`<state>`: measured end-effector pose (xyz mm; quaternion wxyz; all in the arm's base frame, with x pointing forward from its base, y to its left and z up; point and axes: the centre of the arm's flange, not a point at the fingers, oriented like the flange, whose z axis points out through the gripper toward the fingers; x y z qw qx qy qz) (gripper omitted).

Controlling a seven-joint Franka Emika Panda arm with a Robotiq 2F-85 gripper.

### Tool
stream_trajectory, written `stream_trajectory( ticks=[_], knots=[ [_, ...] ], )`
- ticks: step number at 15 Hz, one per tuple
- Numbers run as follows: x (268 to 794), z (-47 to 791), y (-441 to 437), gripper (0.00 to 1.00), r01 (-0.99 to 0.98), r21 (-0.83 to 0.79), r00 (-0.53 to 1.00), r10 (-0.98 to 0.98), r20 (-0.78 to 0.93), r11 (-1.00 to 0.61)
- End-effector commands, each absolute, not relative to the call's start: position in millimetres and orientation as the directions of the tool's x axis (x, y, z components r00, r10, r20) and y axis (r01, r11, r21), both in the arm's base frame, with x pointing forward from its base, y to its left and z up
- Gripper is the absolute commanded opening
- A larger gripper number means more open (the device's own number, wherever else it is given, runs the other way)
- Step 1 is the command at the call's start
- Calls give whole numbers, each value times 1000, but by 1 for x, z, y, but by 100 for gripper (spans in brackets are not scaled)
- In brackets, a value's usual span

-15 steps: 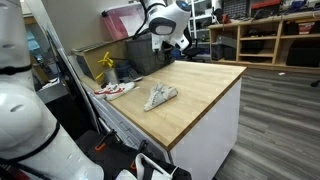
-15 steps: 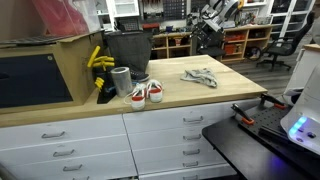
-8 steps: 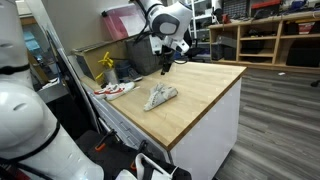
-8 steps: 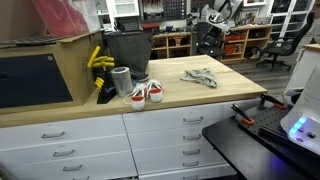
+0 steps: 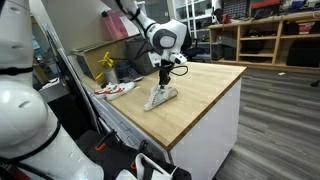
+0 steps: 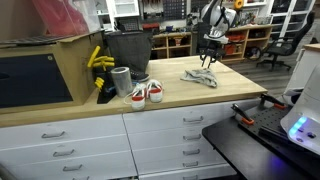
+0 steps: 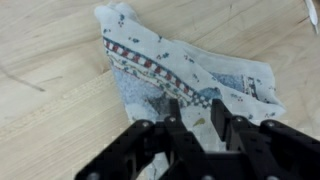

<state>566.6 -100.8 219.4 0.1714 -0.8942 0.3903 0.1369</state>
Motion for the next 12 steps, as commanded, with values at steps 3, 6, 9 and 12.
stream_trajectory(
  ticks=[3,6,9,12],
  knots=[
    [576,190,-96,0,-755,-155,651,-700,-294,-637],
    [577,170,-98,0,-760,-135,646,-716,-266,-636],
    [574,151,-101,0,-763,-100,641,-726,-248,-639],
    [575,153,-101,0,-768,-97,635,-732,-247,-633]
  ],
)
